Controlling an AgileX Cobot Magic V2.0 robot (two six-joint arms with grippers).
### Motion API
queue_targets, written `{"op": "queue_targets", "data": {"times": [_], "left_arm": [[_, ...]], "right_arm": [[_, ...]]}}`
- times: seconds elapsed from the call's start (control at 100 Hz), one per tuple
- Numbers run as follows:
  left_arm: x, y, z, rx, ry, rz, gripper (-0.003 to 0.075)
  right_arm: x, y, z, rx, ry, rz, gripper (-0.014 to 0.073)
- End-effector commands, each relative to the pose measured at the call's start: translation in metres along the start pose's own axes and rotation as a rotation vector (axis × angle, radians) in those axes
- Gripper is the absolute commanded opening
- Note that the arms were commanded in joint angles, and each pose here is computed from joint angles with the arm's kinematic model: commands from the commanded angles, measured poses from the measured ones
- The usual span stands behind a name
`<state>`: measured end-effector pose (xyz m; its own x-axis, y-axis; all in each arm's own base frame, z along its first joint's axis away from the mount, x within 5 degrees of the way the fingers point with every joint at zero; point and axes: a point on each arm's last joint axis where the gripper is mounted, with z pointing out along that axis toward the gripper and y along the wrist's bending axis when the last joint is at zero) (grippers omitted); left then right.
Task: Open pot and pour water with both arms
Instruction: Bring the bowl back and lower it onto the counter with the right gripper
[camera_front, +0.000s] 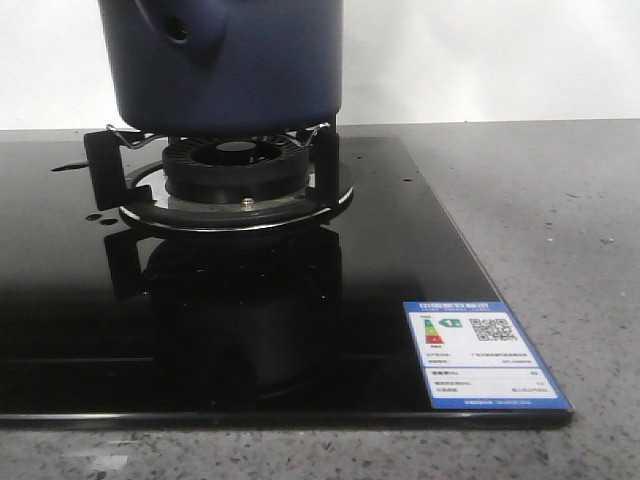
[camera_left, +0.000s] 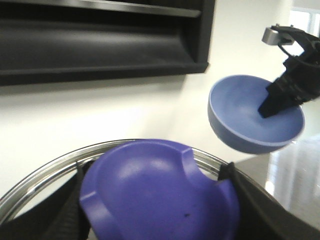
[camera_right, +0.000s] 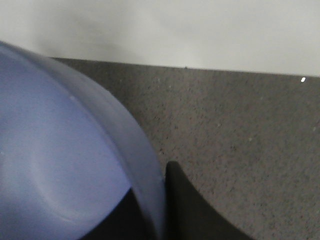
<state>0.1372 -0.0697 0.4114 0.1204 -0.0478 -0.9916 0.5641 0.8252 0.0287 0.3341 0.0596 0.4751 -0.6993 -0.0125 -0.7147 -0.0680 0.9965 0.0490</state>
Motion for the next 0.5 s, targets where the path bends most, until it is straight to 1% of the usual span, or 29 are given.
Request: {"op": "queue_targets", "data": {"times": [0.0, 0.09, 0.21, 0.33, 0.43, 0.49], "left_arm": [[-0.016, -0.003, 0.009, 0.047, -0.040, -0.017, 0.0242], [-0.016, -0.002, 0.022, 0.072, -0.020, -0.025, 0.0242], [-0.017, -0.001, 0.042, 0.096, -0.003, -0.058, 0.0242], [-0.016, -0.002, 0.065, 0.127, 0.023, -0.068, 0.0242], [-0.007, -0.003, 0.085, 0.154, 0.064, -0.079, 0.0242], [-0.001, -0.004, 0.095, 0.179, 0.085, -0.056, 0.0242]], "right_arm": [[0.010, -0.026, -0.028, -0.076, 0.023, 0.063, -0.0043], [0.029, -0.046, -0.020, -0.042, 0.092, 0.114, -0.0043], [0.061, -0.063, -0.004, -0.005, 0.210, 0.146, -0.0043], [0.095, -0.065, 0.013, -0.004, 0.280, 0.159, -0.0043], [0.120, -0.066, 0.024, 0.000, 0.318, 0.171, -0.0043], [0.135, -0.066, 0.030, 0.002, 0.343, 0.177, -0.0042]]}}
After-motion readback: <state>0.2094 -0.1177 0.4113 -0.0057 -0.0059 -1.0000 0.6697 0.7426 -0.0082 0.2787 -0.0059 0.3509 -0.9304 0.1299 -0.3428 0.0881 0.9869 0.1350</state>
